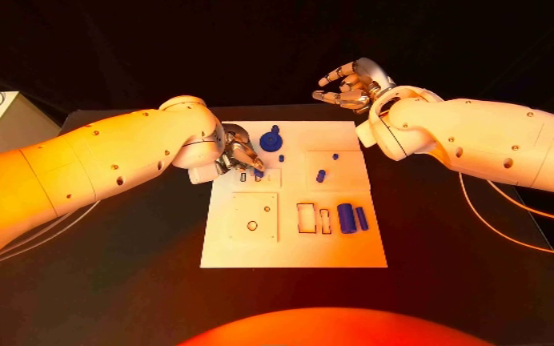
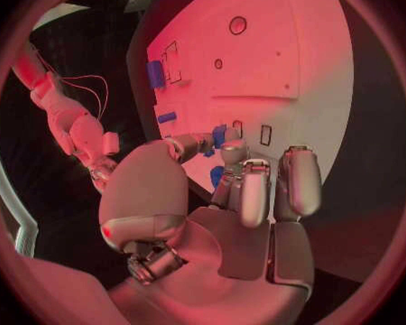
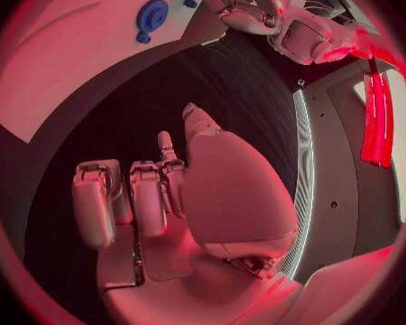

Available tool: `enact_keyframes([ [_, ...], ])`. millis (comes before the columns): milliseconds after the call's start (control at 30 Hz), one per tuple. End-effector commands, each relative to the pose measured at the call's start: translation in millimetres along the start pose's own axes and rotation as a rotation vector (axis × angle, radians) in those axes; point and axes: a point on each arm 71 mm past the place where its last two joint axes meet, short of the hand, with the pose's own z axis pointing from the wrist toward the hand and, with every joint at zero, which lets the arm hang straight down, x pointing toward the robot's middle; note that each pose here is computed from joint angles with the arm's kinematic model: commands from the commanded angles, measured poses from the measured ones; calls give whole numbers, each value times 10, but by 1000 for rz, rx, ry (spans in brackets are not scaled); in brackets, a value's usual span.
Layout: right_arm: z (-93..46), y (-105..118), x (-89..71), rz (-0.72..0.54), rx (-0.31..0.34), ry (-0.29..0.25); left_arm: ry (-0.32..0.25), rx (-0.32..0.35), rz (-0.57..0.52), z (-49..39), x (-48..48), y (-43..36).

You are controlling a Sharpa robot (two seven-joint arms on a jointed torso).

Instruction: Assemble the parts on the task board

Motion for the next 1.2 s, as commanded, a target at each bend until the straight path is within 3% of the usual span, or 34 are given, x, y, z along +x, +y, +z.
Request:
enact_keyframes([
  [33,-4,-1,10,-7,-7,15,-41,19,51,-4,-7,-44],
  [667,-8,-15,11,-8,-4,18,-69,13,110,4,52,-72],
  [1200,-9,-22,6,-9,-4,17,-71,-7,112,44,93,-8],
])
